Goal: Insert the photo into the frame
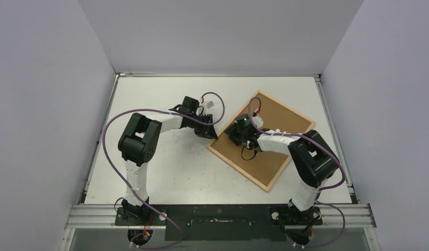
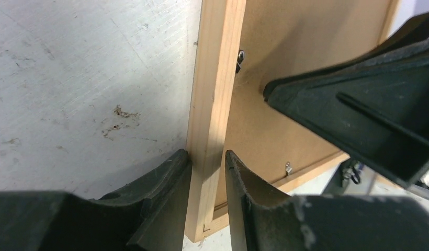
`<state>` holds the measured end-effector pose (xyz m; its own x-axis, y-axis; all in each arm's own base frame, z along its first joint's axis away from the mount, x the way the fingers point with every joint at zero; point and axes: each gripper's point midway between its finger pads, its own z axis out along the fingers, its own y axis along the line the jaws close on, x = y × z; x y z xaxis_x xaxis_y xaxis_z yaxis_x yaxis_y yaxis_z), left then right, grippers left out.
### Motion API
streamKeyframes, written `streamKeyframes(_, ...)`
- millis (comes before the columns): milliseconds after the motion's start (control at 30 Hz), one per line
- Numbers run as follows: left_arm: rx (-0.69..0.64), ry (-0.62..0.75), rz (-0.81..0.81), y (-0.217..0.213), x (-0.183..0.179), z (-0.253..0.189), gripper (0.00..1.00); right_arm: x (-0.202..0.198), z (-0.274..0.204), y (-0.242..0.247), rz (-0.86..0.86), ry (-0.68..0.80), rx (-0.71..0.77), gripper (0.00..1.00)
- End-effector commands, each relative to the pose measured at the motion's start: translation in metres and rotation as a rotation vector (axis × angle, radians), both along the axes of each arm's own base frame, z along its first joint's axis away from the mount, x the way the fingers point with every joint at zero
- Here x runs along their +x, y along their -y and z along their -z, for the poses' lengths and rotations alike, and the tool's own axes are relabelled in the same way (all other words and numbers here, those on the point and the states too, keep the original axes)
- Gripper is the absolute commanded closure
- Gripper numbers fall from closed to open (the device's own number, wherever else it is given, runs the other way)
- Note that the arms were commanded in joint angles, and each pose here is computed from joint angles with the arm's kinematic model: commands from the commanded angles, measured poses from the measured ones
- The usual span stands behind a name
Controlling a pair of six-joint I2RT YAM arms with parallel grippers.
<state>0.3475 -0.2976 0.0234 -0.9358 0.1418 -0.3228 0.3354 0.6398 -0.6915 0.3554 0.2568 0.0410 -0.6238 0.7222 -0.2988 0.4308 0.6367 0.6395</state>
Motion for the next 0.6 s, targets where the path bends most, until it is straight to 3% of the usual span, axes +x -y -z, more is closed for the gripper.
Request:
streamKeyframes(0, 0.176, 0.082, -0.019, -0.012, -0.008, 0.031, 0.72, 0.009, -0.008, -0.014, 0.164, 0.022, 0.13, 0.67)
streamKeyframes(100, 0.178, 0.078, -0.017, -0.009, -0.013, 0.034, 0.75, 0.007, 0.009, -0.012, 0.186, 0.021, 0.091, 0.77)
streamKeyframes(200, 0.188, 0.07, -0.013, -0.009, -0.017, 0.036, 0.76, 0.006, 0.018, -0.007, 0.204, 0.027, 0.053, 0.81)
streamKeyframes(400, 0.199, 0.061, -0.009, -0.01, -0.02, 0.038, 0.77, 0.01, 0.011, 0.006, 0.196, 0.088, -0.031, 0.76)
streamKeyframes(567, 0.186, 0.047, 0.002, -0.006, -0.024, 0.039, 0.77, 0.02, 0.01, 0.002, 0.164, 0.13, -0.015, 0.72)
